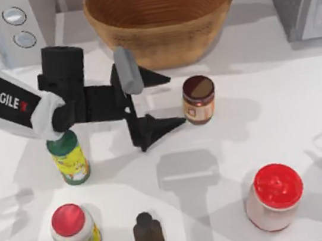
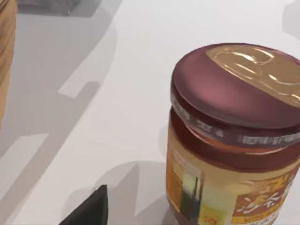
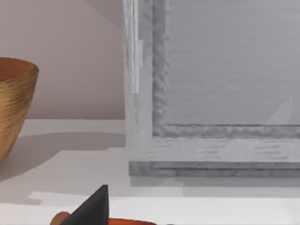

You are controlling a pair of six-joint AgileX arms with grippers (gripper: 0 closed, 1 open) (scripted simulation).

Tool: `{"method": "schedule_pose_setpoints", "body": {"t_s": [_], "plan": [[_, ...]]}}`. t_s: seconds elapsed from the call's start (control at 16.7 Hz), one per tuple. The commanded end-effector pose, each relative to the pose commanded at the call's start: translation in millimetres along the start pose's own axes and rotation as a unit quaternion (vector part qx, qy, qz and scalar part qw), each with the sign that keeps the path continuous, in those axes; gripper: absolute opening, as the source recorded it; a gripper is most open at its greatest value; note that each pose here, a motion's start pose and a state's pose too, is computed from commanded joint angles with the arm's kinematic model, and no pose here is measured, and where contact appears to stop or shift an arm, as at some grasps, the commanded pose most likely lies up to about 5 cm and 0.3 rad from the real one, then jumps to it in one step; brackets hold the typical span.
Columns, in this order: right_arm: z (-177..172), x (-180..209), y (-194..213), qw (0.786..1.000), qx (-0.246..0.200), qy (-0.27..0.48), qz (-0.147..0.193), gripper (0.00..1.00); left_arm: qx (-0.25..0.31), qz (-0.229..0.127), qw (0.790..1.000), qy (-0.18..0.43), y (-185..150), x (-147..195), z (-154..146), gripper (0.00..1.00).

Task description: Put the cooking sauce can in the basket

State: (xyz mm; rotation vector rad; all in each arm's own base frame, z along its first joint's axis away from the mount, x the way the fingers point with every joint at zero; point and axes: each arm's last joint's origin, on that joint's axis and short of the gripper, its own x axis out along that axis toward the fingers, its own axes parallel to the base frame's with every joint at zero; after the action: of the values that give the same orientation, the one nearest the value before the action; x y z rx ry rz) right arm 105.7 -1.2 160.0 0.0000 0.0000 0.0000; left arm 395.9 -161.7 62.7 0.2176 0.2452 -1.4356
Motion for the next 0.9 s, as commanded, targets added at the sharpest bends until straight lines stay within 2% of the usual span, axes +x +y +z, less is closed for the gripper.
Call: {"method": "schedule_pose_setpoints", "body": {"t_s": [0.42, 0.9], "plan": [[0.0, 0.0, 0.0, 1.0, 0.0, 0.0, 0.0, 1.0, 0.0, 0.002, 1.0, -0.001, 1.3, 0.3, 2.3, 1.0], [0.0, 0.0, 0.0, 1.0, 0.0, 0.0, 0.0, 1.0, 0.0, -0.004, 1.0, 0.002, -6.2, 49.8, 15.6, 1.0]]}}
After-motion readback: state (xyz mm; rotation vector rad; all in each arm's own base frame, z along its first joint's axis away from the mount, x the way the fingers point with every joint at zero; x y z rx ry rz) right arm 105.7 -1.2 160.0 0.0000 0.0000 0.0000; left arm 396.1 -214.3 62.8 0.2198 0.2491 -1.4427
